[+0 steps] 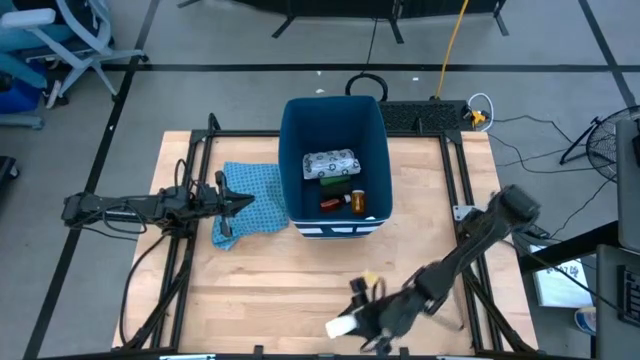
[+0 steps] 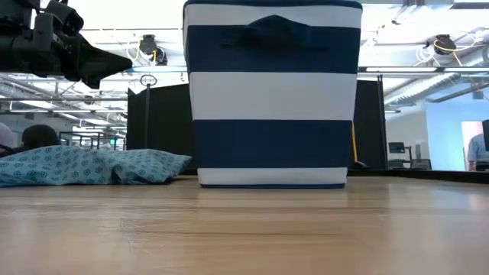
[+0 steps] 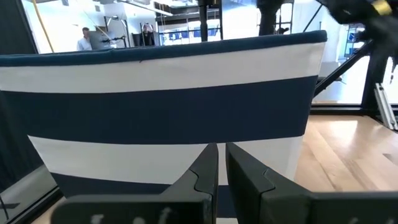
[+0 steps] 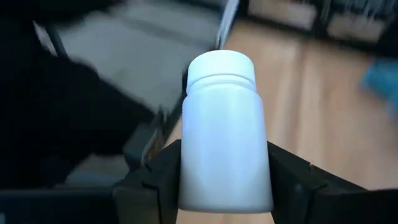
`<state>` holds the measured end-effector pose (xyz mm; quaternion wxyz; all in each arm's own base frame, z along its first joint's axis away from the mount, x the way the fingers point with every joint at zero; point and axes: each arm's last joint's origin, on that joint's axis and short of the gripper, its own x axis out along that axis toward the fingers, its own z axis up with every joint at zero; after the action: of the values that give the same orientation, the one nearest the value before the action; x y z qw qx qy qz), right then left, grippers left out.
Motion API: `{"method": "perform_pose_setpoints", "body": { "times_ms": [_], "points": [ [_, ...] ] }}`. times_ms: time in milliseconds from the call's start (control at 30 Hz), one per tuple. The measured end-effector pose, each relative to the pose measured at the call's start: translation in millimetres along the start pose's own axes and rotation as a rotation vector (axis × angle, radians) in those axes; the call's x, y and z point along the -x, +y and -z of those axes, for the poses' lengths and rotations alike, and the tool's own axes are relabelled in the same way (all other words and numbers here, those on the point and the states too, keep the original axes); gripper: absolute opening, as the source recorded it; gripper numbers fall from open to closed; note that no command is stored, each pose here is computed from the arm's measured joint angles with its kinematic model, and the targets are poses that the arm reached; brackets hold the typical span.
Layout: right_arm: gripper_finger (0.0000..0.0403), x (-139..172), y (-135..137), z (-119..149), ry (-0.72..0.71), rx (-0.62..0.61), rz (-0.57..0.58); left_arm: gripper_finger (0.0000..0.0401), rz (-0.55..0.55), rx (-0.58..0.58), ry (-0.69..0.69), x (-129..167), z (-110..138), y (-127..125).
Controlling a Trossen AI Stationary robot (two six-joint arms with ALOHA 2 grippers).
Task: Pick & place medical supplies in basket/bin
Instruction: Put the white medicine bottle into the blue bin
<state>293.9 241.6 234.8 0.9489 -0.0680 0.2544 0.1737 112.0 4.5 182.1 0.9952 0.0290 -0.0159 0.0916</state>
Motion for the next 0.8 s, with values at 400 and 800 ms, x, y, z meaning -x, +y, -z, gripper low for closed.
{"method": "perform_pose_setpoints", "body": {
  "times_ms": [400, 800],
  "points": [
    [0.0170, 149, -68, 25, -0.631, 0.085, -0.044, 0.0035, 0.002, 0.011, 0.005, 0, 1, 0],
    [0.0168, 173, -86, 119, -0.710, 0.021, 0.058, 0.0035, 0.004, 0.033, 0.038, 0, 4, 0]
  ]
}}
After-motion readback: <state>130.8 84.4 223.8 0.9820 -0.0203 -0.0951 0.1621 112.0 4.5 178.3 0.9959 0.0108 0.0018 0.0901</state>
